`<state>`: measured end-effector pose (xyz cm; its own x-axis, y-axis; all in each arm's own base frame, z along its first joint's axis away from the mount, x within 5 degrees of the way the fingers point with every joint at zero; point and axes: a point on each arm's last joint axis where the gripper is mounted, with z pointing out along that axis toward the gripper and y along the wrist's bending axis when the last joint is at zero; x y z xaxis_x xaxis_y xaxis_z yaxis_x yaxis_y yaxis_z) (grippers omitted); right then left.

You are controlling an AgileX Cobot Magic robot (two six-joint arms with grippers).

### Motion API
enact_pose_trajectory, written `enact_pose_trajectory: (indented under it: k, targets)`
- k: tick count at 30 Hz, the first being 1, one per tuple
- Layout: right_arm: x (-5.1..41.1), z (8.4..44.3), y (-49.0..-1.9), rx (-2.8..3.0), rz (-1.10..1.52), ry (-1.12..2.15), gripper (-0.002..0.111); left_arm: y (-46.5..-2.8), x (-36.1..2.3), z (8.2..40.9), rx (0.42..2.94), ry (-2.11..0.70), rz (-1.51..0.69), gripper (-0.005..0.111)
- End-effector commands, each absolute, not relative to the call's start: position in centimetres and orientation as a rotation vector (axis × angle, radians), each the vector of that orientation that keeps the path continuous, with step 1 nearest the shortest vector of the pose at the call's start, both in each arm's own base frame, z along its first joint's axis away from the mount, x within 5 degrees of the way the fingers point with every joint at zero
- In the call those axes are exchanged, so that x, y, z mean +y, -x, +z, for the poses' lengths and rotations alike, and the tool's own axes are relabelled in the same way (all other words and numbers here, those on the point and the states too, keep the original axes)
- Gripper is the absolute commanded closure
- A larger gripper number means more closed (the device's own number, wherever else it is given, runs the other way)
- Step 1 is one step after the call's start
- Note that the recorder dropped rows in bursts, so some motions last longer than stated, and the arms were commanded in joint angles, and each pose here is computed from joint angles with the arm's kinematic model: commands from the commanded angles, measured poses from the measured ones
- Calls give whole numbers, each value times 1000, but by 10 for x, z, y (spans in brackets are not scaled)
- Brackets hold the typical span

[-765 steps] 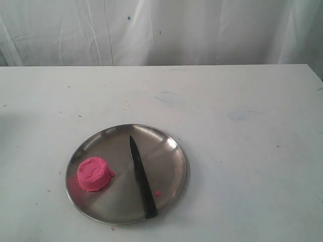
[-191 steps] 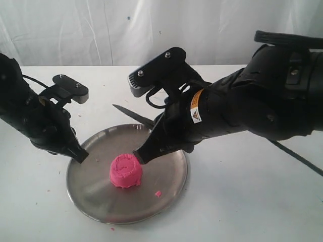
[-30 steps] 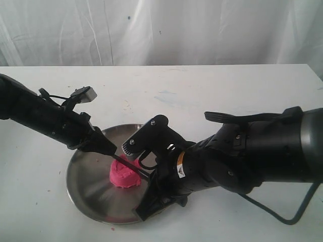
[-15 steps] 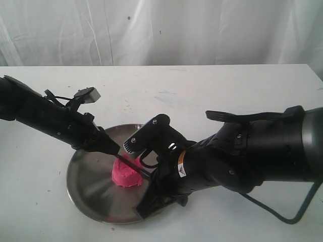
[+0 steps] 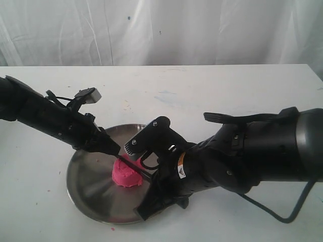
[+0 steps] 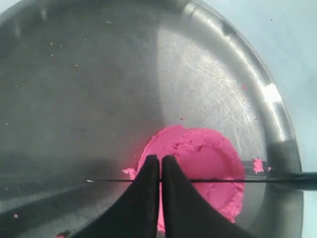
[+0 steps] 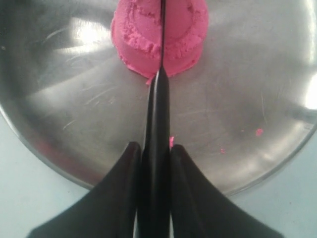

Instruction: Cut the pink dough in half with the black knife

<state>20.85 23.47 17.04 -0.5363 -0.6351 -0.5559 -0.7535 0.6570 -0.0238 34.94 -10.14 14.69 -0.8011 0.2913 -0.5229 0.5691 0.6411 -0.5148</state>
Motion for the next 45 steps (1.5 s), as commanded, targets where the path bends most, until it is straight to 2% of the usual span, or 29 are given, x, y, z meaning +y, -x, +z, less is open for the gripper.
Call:
enact_pose_trajectory:
  k: [1,13,27,45]
  targets:
    - [235,165,-210,2339,287,1093,108,-346,-107,147,2471,-704,-1000,98]
    - [237,161,-211,2339,289,1093,108,-346,-107,148,2471,-706,-1004,98]
    - [235,180,-210,2282,318,1067,108,-346,-107,137,2500,-707,-1013,98]
    - [236,170,-211,2316,301,1082,108,-345,-106,148,2474,-724,-991,98]
